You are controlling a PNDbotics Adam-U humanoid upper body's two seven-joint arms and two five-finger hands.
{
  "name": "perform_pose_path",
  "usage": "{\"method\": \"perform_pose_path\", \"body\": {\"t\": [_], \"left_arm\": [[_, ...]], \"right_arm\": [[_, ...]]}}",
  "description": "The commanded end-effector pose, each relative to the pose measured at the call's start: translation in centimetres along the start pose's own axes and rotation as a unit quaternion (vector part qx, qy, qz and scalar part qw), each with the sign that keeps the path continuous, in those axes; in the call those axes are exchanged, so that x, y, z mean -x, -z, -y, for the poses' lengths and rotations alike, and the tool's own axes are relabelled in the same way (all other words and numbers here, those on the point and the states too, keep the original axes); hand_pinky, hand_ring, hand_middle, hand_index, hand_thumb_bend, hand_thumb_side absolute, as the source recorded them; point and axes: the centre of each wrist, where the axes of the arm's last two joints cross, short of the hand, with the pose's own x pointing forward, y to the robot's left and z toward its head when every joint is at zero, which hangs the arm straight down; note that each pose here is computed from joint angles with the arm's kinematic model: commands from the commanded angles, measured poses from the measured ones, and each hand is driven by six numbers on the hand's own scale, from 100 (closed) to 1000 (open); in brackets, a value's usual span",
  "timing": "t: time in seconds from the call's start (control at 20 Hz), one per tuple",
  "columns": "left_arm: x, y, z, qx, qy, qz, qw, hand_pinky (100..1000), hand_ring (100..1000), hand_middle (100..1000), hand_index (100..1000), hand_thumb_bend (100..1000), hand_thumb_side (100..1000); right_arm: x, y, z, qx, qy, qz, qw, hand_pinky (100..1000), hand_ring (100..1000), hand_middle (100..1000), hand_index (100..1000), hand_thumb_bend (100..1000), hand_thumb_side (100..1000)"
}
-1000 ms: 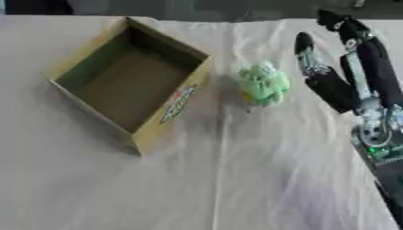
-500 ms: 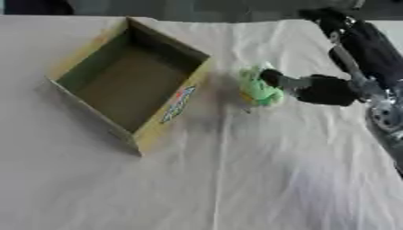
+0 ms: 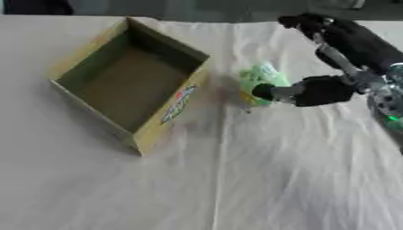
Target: Pick up objects on the table and place them in the box.
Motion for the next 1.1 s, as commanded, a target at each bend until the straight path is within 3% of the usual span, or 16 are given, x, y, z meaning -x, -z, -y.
{"method": "perform_pose_path", "body": {"t": [0.05,0.6,1.1], "left_arm": [[-0.5,0.2,-0.2,0.008,0.002,0.013,1.000,306,566,678,784,100,713],[-0.5,0.2,-0.1,0.011,-0.001,0.011,1.000,306,568,678,784,100,714],[-0.5,0.1,0.0,0.015,-0.002,0.008,1.000,306,569,678,784,100,713]], "right_arm": [[-0.4,0.0,1.6,-0.025,-0.026,0.003,0.999,922,935,867,1000,696,782],[-1.8,1.1,2.2,-0.098,-0.050,-0.031,0.993,911,938,878,1000,704,591],[-0.5,3.2,1.0,-0.136,-0.052,-0.071,0.987,903,932,877,1000,632,511]]}}
